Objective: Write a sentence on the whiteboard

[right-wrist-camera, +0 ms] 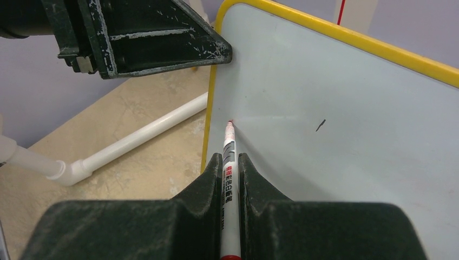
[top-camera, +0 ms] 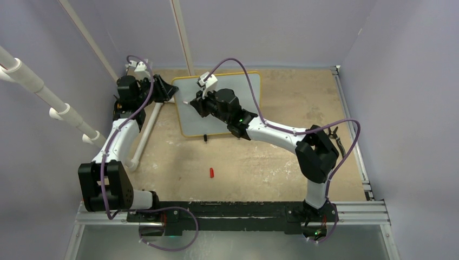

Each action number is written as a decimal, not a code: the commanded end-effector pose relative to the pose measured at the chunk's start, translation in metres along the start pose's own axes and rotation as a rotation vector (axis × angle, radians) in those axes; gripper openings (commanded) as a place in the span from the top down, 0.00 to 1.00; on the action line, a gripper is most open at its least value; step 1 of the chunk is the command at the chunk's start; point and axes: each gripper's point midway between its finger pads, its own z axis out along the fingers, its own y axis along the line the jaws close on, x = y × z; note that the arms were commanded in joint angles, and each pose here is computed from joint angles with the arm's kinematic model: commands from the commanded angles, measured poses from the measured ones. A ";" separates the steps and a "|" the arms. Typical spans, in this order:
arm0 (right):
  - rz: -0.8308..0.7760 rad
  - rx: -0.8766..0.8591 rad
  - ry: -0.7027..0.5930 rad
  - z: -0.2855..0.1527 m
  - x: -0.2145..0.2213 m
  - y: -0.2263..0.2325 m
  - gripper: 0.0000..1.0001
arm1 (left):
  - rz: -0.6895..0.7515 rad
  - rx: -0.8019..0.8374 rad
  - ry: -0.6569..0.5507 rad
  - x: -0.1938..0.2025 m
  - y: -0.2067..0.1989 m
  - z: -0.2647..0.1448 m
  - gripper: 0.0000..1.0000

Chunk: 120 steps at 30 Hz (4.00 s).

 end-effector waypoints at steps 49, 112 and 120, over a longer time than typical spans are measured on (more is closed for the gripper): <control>-0.010 -0.126 -0.159 -0.022 -0.069 0.029 1.00 | 0.004 0.013 0.025 0.013 0.010 0.007 1.00; -0.020 0.061 -0.068 0.011 -0.030 -0.011 1.00 | 0.029 0.012 0.017 0.010 0.009 0.005 1.00; -0.017 0.091 -0.117 0.010 -0.047 -0.015 1.00 | 0.030 0.013 0.017 0.010 0.009 0.005 1.00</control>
